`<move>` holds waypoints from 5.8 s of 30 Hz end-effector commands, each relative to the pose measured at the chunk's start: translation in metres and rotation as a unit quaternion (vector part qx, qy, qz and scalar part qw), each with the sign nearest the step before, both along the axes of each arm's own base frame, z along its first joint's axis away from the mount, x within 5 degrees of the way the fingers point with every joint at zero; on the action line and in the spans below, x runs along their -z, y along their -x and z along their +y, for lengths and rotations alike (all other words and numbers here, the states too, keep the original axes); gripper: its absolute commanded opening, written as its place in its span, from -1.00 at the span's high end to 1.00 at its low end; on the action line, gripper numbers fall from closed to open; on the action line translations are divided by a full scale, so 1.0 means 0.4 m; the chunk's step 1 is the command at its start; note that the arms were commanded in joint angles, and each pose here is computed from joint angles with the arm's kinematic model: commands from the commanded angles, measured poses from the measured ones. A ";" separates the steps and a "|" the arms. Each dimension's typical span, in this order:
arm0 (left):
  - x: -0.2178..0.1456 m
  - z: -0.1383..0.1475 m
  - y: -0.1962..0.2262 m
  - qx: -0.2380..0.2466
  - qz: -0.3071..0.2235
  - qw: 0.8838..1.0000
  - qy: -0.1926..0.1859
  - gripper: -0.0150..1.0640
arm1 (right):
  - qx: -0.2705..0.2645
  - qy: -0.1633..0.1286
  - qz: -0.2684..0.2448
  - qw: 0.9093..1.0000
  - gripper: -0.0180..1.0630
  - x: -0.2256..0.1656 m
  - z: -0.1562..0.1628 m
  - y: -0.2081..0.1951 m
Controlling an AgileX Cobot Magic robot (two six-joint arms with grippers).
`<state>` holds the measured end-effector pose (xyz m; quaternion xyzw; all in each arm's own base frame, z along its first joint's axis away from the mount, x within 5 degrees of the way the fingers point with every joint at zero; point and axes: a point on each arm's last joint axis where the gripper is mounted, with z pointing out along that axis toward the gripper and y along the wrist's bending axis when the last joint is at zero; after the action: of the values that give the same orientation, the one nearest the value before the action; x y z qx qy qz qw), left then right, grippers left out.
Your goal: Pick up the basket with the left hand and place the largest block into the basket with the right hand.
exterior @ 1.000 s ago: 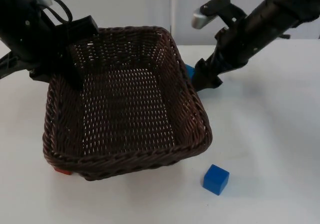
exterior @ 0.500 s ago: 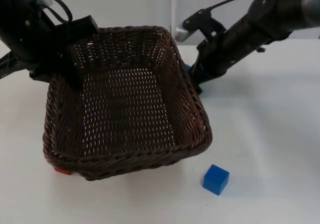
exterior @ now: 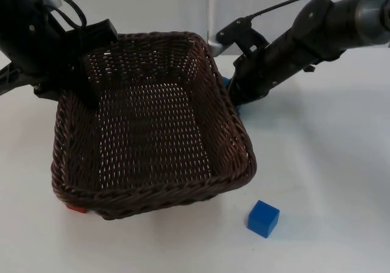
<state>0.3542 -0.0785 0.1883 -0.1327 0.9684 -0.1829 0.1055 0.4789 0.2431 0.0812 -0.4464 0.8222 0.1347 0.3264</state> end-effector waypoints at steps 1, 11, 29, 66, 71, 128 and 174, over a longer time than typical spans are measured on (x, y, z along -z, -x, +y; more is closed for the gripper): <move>-0.022 -0.005 0.000 -0.006 -0.010 1.000 0.011 0.98 | -0.003 -0.003 -0.008 1.000 -0.49 -0.007 0.012 0.001; -0.021 -0.005 0.000 -0.005 -0.010 1.000 0.010 0.98 | -0.005 -0.012 -0.007 1.000 0.70 -0.049 0.014 0.004; -0.021 -0.005 0.000 -0.005 -0.011 1.000 0.009 0.98 | -0.013 0.036 0.050 0.998 0.97 -0.327 -0.070 0.069; -0.020 -0.001 0.001 0.001 -0.012 1.000 -0.001 0.98 | 0.062 0.046 0.063 0.995 0.97 -0.697 -0.243 0.399; -0.020 -0.001 0.001 0.001 -0.012 1.000 -0.001 0.98 | 0.065 0.050 0.072 0.994 0.97 -0.689 -0.257 0.431; -0.021 -0.002 0.000 -0.001 -0.012 1.000 0.003 0.98 | -0.080 0.021 0.099 0.992 0.97 -0.516 0.136 0.542; -0.021 -0.002 -0.001 -0.002 -0.015 1.000 0.002 0.98 | -0.068 0.040 0.086 0.993 -0.44 -0.445 0.157 0.503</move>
<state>0.3543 -0.0773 0.1887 -0.1246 0.9704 -0.1754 0.1098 0.2795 0.3080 0.2482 -0.4979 0.8262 0.1611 0.2088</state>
